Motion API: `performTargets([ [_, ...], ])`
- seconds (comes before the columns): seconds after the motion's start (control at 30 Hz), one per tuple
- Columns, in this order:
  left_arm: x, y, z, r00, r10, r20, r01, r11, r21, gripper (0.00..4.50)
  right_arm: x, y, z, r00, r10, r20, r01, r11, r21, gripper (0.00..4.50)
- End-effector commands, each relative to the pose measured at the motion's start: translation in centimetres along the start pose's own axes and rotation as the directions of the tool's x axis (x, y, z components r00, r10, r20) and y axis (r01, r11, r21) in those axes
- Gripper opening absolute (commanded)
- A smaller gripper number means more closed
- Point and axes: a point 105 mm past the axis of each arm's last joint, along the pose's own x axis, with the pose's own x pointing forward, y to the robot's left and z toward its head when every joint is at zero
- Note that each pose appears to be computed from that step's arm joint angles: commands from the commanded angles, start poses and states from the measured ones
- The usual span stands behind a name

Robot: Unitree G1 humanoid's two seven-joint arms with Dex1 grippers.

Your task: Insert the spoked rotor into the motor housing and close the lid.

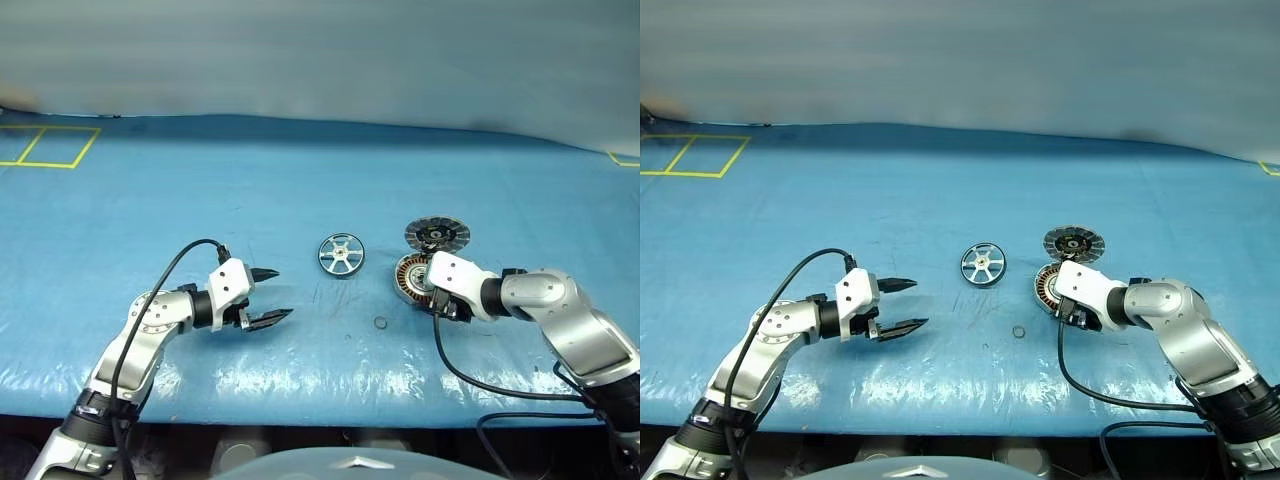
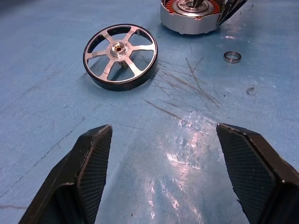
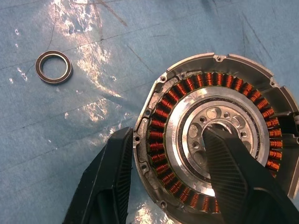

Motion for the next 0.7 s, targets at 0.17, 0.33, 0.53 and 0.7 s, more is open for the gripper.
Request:
performTargets([
  [0.17,-0.5,0.4,1.3,0.999,0.019,0.046,-0.02,1.0,0.021,3.81,-0.5,-0.3,4.3,0.995,0.02,0.103,-0.005,0.99,-0.141,1.99],
  [0.33,-0.8,0.4,1.1,0.998,0.036,0.042,-0.036,0.999,0.013,3.81,-1.1,1.3,6.7,0.988,0.106,0.114,-0.067,0.951,-0.303,1.99],
  [0.53,-1.3,0.2,0.9,0.997,0.06,0.041,-0.06,0.998,-0.009,3.81,-1.4,4.9,9.0,0.954,0.273,0.127,-0.196,0.884,-0.424,1.99],
  [0.7,-1.6,0.0,0.7,0.996,0.077,0.035,-0.077,0.997,-0.021,3.81,-0.6,6.3,10.3,0.924,0.349,0.154,-0.258,0.869,-0.422,1.99],
])
